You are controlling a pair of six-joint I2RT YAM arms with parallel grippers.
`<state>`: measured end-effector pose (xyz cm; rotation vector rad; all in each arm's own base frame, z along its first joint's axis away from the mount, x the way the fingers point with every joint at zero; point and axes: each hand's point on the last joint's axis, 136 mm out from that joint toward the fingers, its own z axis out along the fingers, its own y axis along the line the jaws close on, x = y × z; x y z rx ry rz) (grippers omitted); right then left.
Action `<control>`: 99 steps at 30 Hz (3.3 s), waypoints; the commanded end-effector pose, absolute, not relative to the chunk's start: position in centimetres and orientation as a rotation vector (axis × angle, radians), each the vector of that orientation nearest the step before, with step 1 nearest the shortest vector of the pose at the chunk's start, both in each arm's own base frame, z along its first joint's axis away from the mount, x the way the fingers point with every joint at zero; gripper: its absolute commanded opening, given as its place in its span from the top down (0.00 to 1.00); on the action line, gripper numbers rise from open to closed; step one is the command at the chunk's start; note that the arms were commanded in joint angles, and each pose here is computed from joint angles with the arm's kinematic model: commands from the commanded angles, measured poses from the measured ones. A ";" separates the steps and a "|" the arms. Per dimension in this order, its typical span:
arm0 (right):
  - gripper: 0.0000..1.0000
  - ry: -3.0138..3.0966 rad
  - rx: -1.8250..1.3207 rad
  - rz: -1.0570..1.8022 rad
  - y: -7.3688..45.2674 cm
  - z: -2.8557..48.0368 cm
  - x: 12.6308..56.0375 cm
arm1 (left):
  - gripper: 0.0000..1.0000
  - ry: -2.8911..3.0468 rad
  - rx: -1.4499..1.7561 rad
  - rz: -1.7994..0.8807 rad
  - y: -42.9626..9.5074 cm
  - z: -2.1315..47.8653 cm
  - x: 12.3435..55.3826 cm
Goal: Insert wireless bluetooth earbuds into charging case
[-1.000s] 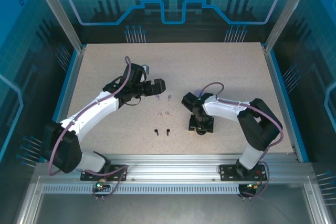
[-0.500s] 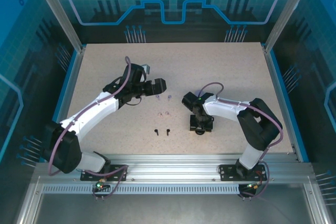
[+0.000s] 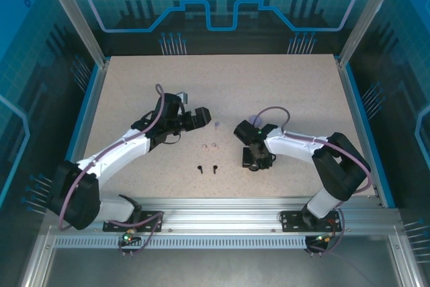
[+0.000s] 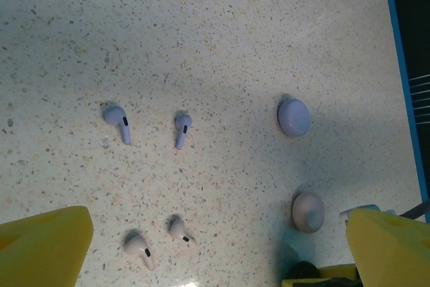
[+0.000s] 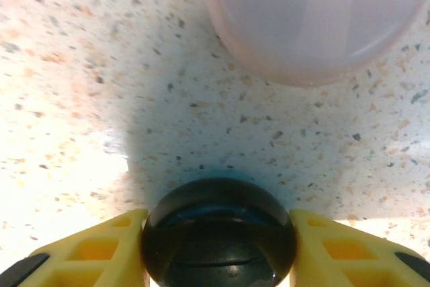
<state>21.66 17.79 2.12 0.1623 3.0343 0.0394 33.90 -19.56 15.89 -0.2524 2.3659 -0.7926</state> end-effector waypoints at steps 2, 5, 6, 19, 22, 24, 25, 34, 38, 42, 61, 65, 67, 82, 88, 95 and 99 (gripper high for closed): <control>0.61 2.932 0.171 0.134 19.0 4.3 23.3 | 0.01 2.272 -0.286 -0.870 -19.8 17.7 33.5; 0.61 2.903 0.210 0.169 19.6 5.7 24.1 | 0.01 2.256 -0.298 -0.899 -19.8 17.4 32.5; 0.61 2.892 0.221 0.182 19.9 6.3 24.4 | 0.01 2.247 -0.302 -0.912 -19.8 17.3 32.1; 0.59 2.806 0.428 0.318 23.7 12.1 28.9 | 0.02 2.049 -0.264 -1.042 -19.9 17.6 29.3; 0.59 2.796 0.510 0.349 24.7 12.5 30.3 | 0.02 1.999 -0.255 -1.079 -20.3 18.2 29.7; 0.59 2.781 0.572 0.392 25.4 12.8 31.2 | 0.02 1.972 -0.242 -1.116 -20.9 18.6 30.0; 0.59 2.773 0.598 0.412 25.8 12.9 31.6 | 0.03 1.956 -0.237 -1.136 -21.1 18.8 30.1; 0.59 2.699 0.818 0.500 27.4 13.6 33.8 | 0.07 1.901 -0.189 -1.205 -22.5 18.1 30.8; 0.59 2.676 0.875 0.536 27.8 13.9 34.1 | 0.10 1.897 -0.195 -1.219 -22.6 17.0 31.0; 0.59 2.659 0.901 0.565 28.1 14.2 34.3 | 0.16 1.876 -0.193 -1.269 -23.5 16.4 31.6; 0.59 2.677 0.852 0.635 29.6 14.3 34.7 | 0.33 1.798 -0.164 -1.345 -25.8 15.1 32.1; 0.59 2.677 0.841 0.651 29.7 14.5 34.5 | 0.33 1.821 -0.120 -1.288 -26.5 15.6 31.9; 0.59 2.667 0.839 0.660 29.6 14.7 34.3 | 0.35 1.818 -0.126 -1.277 -26.5 15.7 32.1; 0.59 2.632 0.827 0.711 29.0 16.0 33.5 | 0.47 1.794 -0.139 -1.289 -27.5 15.7 33.3; 0.59 2.627 0.812 0.744 29.4 16.6 33.4 | 0.49 1.797 -0.135 -1.279 -27.7 15.6 33.3; 0.59 2.627 0.801 0.765 29.7 16.6 33.1 | 0.53 1.772 -0.130 -1.280 -27.8 16.3 33.6; 0.59 2.628 0.800 0.766 29.7 16.5 32.9 | 0.56 1.759 -0.130 -1.277 -27.8 16.7 33.9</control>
